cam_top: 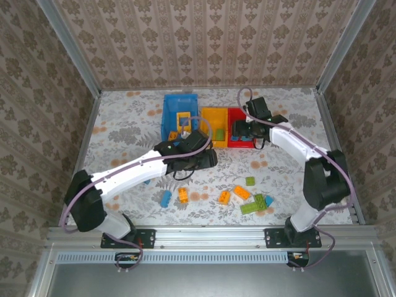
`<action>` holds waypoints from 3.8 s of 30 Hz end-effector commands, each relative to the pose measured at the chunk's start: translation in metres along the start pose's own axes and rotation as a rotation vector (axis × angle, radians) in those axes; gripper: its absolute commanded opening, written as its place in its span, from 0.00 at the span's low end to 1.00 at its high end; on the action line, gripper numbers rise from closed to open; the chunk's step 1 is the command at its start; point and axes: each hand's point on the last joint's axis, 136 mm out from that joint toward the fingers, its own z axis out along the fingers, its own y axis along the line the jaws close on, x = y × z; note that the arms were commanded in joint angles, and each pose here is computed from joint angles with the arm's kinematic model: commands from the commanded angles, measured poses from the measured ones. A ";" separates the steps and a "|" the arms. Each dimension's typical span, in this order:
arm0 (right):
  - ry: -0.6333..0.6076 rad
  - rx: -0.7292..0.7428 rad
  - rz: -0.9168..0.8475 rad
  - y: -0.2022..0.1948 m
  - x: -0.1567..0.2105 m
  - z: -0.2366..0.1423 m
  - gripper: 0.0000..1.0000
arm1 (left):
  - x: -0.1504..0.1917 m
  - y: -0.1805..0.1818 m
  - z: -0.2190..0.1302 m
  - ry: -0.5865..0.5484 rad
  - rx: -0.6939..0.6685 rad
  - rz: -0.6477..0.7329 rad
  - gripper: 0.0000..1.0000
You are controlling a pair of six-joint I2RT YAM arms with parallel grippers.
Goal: Sort the legos into containers by color
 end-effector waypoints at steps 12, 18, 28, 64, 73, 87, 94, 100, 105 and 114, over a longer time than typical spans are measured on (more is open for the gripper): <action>-0.210 -0.230 -0.127 0.041 0.064 -0.124 0.72 | -0.016 0.022 0.082 0.024 -0.175 -0.654 0.82; -0.193 -0.274 -0.075 0.036 0.094 -0.137 0.72 | -0.028 0.016 0.097 0.002 -0.184 -0.765 0.86; -0.186 -0.286 -0.091 0.044 0.100 -0.143 0.72 | -0.011 0.029 0.123 0.075 -0.262 -0.902 0.79; -0.339 -0.446 -0.034 0.077 0.064 -0.171 0.73 | -0.045 0.018 0.039 -0.021 -0.199 -0.361 0.22; -0.422 -0.407 0.060 0.081 0.023 -0.169 0.76 | -0.120 -0.021 0.068 -0.024 -0.124 -0.128 0.24; -0.416 -0.390 0.063 0.081 0.017 -0.169 0.76 | -0.170 -0.035 0.131 -0.050 -0.123 0.079 0.36; -0.396 -0.396 0.061 0.082 0.022 -0.164 0.77 | -0.170 -0.033 0.124 -0.051 -0.129 0.100 0.53; -0.378 -0.395 0.048 0.083 0.025 -0.163 0.77 | -0.178 -0.043 0.088 -0.114 -0.098 0.096 0.57; -0.360 -0.351 0.024 0.073 0.034 -0.162 0.76 | -0.181 -0.062 0.026 -0.214 -0.040 0.094 0.57; -0.236 -0.299 -0.105 0.078 0.069 -0.146 0.75 | -0.133 -0.017 -0.076 -0.315 0.035 -0.038 0.60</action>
